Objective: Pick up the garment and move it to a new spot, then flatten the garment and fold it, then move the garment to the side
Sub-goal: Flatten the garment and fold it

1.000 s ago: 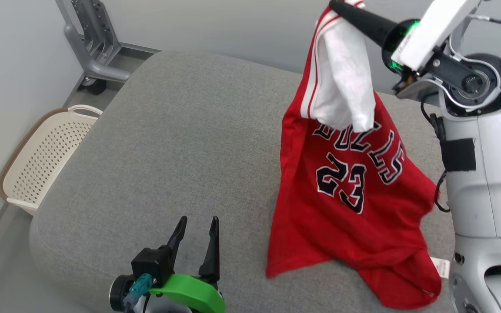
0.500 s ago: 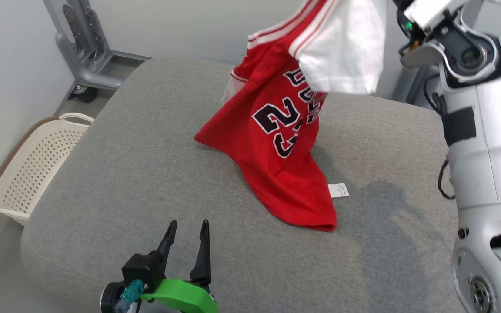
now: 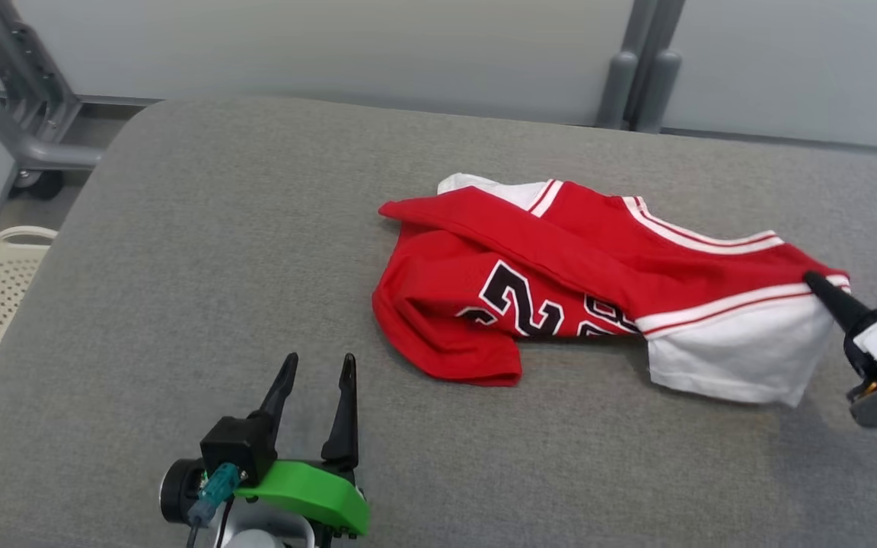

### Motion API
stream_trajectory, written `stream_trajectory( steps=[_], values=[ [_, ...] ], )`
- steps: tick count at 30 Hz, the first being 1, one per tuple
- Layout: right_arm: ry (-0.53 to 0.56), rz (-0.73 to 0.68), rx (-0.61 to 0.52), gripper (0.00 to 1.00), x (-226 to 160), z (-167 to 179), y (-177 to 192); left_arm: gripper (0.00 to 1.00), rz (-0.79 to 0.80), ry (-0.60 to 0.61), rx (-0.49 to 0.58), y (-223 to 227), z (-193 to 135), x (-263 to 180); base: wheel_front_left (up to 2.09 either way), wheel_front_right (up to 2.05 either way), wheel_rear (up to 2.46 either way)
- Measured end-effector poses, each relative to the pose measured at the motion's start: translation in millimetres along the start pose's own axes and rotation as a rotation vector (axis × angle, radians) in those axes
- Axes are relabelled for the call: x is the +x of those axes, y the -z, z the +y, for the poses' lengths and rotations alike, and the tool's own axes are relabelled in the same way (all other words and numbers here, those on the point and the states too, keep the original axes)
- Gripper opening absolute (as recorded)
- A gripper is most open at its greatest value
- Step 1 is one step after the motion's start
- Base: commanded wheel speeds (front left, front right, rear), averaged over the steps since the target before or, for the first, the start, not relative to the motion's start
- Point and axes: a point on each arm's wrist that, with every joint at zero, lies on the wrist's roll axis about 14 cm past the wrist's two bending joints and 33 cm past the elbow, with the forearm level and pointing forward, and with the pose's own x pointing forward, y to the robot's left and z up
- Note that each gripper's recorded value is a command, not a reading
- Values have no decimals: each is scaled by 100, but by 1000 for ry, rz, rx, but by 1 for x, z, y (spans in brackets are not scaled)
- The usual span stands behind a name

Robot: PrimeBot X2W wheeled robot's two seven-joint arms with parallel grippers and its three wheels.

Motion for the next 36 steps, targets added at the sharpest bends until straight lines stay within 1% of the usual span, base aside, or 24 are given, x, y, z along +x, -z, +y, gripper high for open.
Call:
stream_trajectory(
  steps=[9, 12, 16, 17, 18, 19, 22, 25, 27, 28, 29, 31, 34, 36],
  values=[
    [226, -13, 103, 0, -43, -94, 36, 100, 41, 102, 49, 6, -23, 31, 0, 0, 0],
    [291, -31, 102, 0, -51, -115, 42, 100, 62, 128, 61, 11, -28, 38, 0, 0, 0],
    [330, -54, 107, 1, -56, -128, 46, 100, 80, 148, 71, 17, -33, 46, 0, 0, 0],
    [328, -59, 108, 39, -56, -128, 46, 100, 86, 153, 71, 18, -35, 47, 0, 0, 0],
    [324, -71, 113, 89, -56, -128, 45, 100, 88, 159, 70, 19, -38, 49, 0, 0, 0],
    [318, -79, 116, 100, -56, -127, 45, 100, 91, 165, 69, 20, -40, 49, 0, 0, 0],
    [296, -81, 105, 100, -55, -120, 45, 100, 95, 176, 68, 22, -44, 52, 0, 0, 0],
    [281, -89, 63, 100, -58, -114, 45, 100, 96, 181, 68, 22, -45, 53, 0, 0, 0],
    [275, -114, 28, 100, -62, -113, 37, 100, 107, 177, 72, 24, -44, 55, 0, 0, 0],
    [272, -139, -52, 100, -66, -109, 26, 100, 111, 174, 73, 23, -42, 61, 0, 0, 0],
    [272, -139, -52, 100, -66, -109, 26, 100, 111, 174, 73, 23, -42, 61, 0, 0, 0],
    [263, -173, -135, 100, -70, -103, 14, 100, 104, 178, 80, 18, -44, 72, 0, 0, 0],
    [272, -231, -319, 100, -80, -96, -3, 100, 97, 185, 81, 9, -48, 91, 0, 0, 0],
    [273, -279, -424, 100, -87, -91, -15, 100, 130, 191, 56, 12, -53, 101, 0, 0, 0]
  ],
)
